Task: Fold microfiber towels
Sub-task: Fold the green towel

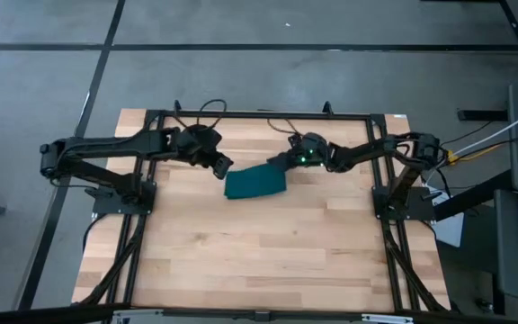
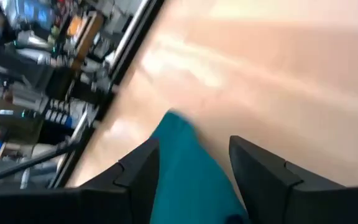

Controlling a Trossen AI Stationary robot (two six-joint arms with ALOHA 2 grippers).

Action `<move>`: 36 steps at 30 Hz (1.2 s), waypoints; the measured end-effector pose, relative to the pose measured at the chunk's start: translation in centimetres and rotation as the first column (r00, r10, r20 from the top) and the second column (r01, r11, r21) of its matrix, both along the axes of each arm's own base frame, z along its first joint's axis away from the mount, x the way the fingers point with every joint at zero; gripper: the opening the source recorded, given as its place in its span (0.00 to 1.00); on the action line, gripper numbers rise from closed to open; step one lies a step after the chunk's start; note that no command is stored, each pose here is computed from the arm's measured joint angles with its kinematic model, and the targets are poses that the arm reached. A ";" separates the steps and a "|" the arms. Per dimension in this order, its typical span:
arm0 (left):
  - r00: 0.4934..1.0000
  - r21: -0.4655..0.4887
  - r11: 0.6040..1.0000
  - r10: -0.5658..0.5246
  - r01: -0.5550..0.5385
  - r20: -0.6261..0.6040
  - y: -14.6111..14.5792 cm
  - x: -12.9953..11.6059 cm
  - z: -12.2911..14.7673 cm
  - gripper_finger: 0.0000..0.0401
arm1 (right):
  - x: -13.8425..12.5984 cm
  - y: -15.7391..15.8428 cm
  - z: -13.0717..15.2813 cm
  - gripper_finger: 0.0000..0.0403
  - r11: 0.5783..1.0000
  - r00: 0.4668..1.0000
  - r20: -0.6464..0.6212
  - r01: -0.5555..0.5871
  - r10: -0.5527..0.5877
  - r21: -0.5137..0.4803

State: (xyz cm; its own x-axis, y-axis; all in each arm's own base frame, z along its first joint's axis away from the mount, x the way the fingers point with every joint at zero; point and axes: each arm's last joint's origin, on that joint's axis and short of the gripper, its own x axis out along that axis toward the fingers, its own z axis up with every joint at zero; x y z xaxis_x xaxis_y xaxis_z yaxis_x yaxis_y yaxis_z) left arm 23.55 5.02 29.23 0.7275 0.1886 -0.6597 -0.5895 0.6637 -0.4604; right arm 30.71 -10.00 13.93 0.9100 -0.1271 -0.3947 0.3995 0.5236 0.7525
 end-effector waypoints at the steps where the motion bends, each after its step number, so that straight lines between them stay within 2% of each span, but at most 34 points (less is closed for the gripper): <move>1: 1.000 0.010 1.000 0.000 0.000 0.004 -0.3 0.0 0.1 0.24 | -0.1 -0.6 0.1 0.48 1.000 1.000 0.010 0.016 -0.015 -0.008; 5: 1.000 -0.012 1.000 -0.019 0.019 -0.004 -1.6 0.5 -0.2 0.24 | -0.8 -2.2 -0.1 0.44 0.998 0.998 -0.015 0.056 -0.056 -0.029; 8: 0.999 -0.023 0.999 -0.037 0.036 -0.035 -2.6 1.3 -1.0 0.24 | -1.1 -2.5 -0.2 0.41 1.000 1.000 -0.027 -0.017 0.016 -0.011; 11: 0.994 0.016 0.999 -0.031 0.033 -0.104 -3.2 2.3 -2.4 0.24 | -0.8 -1.4 0.7 0.37 0.991 0.991 0.019 -0.133 0.133 -0.007; 15: 0.983 0.037 0.999 -0.025 0.032 -0.182 -2.8 4.3 -5.0 0.24 | -0.3 0.7 1.4 0.32 0.982 0.982 0.024 -0.185 0.186 -0.033; 17: 0.977 0.045 0.998 -0.022 0.032 -0.213 -2.5 5.3 -6.4 0.24 | -0.3 1.6 1.2 0.29 0.976 0.977 -0.018 -0.212 0.212 -0.038; 21: 0.965 0.041 0.999 -0.017 0.028 -0.261 -1.6 7.1 -9.3 0.24 | -0.6 2.9 0.1 0.23 0.972 0.962 -0.154 -0.232 0.224 -0.036; 29: 0.942 -0.013 1.000 -0.014 0.011 -0.334 -0.9 8.9 -13.8 0.18 | -0.6 3.1 -0.5 0.17 0.974 0.958 -0.228 -0.201 0.174 -0.103; 36: 0.917 -0.026 0.998 0.047 -0.062 -0.397 0.5 8.4 -16.1 0.10 | -0.6 3.3 -0.4 0.18 0.975 0.960 -0.212 -0.203 0.181 -0.087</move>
